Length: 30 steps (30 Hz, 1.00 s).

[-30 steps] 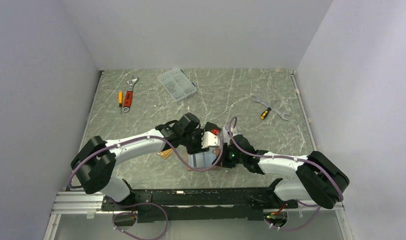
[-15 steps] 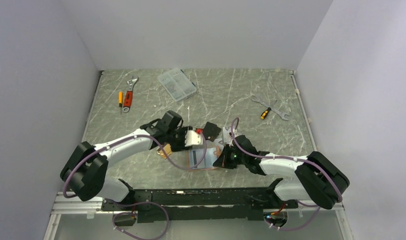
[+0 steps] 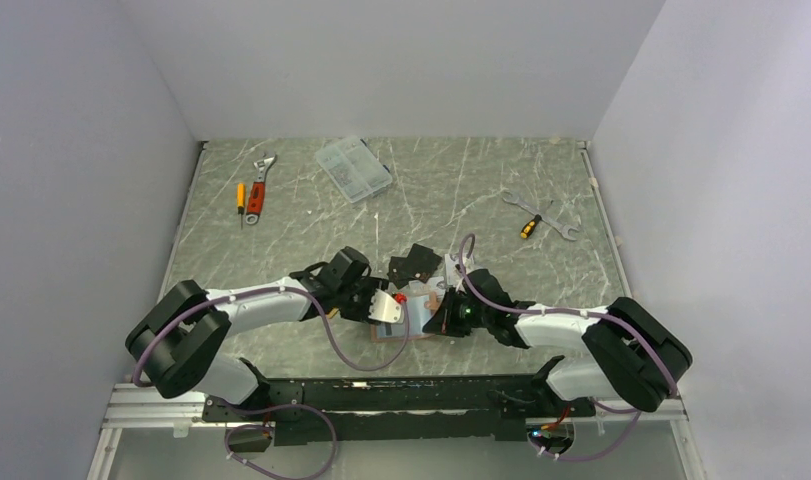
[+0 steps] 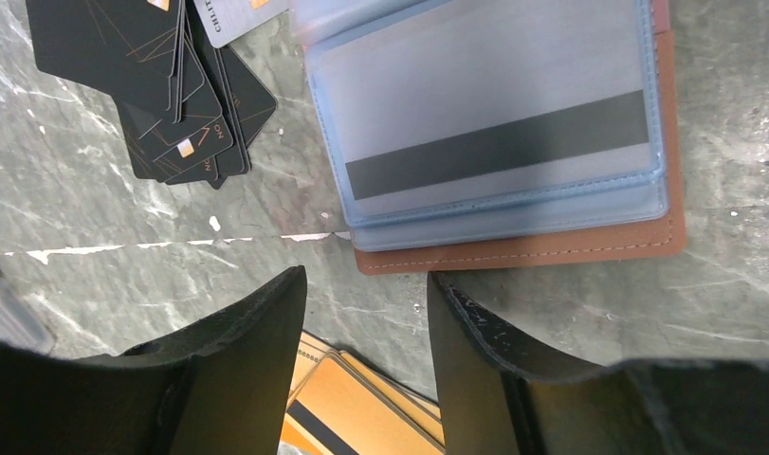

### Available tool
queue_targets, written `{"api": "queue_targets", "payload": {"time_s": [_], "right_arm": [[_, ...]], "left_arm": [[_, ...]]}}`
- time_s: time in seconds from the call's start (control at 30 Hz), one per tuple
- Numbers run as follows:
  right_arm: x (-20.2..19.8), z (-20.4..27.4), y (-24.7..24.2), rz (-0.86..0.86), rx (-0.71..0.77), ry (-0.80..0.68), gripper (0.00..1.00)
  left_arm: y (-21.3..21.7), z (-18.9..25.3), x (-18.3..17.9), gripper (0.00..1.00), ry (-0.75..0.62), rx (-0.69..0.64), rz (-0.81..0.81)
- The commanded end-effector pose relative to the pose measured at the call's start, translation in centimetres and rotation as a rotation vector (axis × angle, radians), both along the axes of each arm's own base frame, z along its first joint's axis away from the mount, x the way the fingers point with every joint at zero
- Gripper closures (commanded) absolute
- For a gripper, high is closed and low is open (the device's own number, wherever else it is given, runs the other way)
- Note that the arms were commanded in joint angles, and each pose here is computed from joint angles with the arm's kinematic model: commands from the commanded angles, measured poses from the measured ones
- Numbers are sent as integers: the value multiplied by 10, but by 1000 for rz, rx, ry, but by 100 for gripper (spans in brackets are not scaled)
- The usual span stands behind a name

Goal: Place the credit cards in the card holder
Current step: Close the card holder at the center of the board.

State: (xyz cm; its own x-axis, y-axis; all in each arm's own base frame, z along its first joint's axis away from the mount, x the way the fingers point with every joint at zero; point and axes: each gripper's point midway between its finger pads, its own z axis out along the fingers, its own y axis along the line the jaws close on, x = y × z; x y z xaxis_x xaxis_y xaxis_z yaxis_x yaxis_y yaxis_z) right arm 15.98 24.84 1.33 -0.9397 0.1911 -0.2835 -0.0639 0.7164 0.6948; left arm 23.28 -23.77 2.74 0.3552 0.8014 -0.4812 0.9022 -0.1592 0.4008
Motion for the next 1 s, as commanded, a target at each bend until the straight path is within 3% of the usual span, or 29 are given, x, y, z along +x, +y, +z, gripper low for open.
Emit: {"api": "queue_targets", "payload": {"time_s": [0.0, 0.27, 0.43, 0.73, 0.97], "right_arm": [[-5, -18, -9, 9, -74, 40, 100], [-4, -17, -9, 13, -73, 30, 100], [-3, -14, -7, 16, -70, 27, 100], [-4, -9, -6, 22, -50, 9, 100], [1, 19, 17, 96, 76, -52, 100]], "left_arm": [[2, -10, -8, 44, -37, 50, -40], [-26, 34, 1, 47, -2, -56, 22], [-52, 62, 0, 49, 113, -154, 50], [-51, 54, 0, 48, 147, -142, 48], [-85, 53, -4, 49, 238, -211, 73]]}}
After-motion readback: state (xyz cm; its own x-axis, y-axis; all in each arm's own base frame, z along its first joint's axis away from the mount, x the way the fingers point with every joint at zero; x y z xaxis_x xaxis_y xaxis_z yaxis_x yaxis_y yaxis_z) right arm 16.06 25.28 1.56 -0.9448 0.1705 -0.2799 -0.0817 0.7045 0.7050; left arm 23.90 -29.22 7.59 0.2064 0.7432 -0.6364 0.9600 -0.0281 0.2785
